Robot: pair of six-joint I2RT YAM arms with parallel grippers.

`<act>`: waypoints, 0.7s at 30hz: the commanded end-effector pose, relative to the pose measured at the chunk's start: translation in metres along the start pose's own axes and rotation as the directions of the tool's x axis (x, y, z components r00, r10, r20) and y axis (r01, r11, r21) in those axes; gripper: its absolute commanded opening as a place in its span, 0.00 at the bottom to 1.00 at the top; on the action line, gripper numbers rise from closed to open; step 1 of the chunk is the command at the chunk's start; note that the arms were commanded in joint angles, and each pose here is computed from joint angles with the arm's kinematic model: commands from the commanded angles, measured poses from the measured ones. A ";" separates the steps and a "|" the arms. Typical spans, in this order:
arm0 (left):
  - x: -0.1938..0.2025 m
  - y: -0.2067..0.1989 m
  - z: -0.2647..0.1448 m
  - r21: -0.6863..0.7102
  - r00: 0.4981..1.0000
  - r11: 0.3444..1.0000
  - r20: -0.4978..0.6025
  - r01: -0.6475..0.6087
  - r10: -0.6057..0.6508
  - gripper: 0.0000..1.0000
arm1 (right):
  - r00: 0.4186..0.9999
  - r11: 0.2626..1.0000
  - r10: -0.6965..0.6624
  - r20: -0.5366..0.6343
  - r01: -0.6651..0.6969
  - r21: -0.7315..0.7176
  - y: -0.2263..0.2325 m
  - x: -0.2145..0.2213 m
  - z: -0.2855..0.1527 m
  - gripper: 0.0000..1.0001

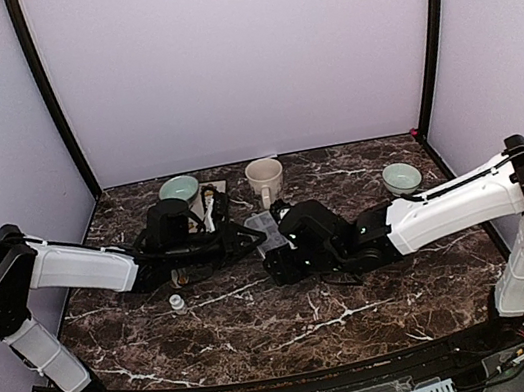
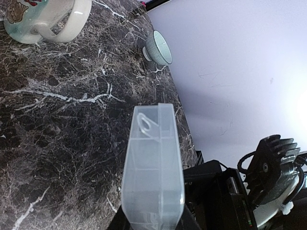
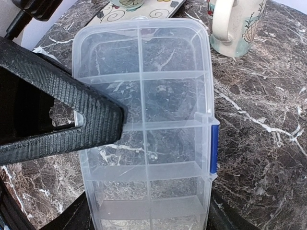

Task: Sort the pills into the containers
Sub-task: Pass from the right arm to the left

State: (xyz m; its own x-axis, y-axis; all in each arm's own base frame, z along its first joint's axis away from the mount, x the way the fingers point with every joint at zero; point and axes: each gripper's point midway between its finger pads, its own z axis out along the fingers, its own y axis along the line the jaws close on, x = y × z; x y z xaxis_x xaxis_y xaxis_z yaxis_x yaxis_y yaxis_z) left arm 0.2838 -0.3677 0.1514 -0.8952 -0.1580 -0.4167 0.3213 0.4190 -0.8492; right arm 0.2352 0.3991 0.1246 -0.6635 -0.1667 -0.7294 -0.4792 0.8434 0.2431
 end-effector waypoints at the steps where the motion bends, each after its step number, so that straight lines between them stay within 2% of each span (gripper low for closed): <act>1: 0.002 -0.007 -0.009 0.040 0.996 0.995 0.000 -0.093 0.093 0.00 | 0.997 0.992 0.015 0.072 -0.006 -0.129 0.026 -0.021 -0.017 0.74; 4: 0.003 -0.009 -0.011 0.066 0.992 0.990 -0.011 -0.124 0.125 0.00 | 0.996 0.990 -0.003 0.092 0.016 -0.144 0.026 -0.025 -0.027 0.79; 14: 0.000 -0.037 -0.020 0.218 0.956 0.940 -0.077 -0.261 0.283 0.00 | 0.965 0.979 -0.015 0.263 0.067 -0.192 0.009 -0.055 -0.092 0.91; 20: 0.008 -0.071 -0.035 0.389 0.912 0.866 -0.133 -0.312 0.388 0.00 | 0.935 0.949 0.085 0.343 0.030 -0.315 -0.011 -0.072 -0.119 0.88; 21: 0.008 -0.077 -0.038 0.418 0.904 0.851 -0.134 -0.319 0.405 0.00 | 0.940 0.926 0.098 0.328 0.034 -0.375 -0.007 -0.069 -0.122 0.87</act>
State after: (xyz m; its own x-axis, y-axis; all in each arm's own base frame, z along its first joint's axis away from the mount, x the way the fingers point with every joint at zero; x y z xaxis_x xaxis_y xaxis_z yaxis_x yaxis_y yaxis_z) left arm 0.2645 -0.3667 0.1815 -0.8075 0.0729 -0.5853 0.5852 0.2236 -0.7795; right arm 0.2153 0.3468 0.2284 -0.4997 0.0080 -0.8662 -0.6209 0.6940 0.3646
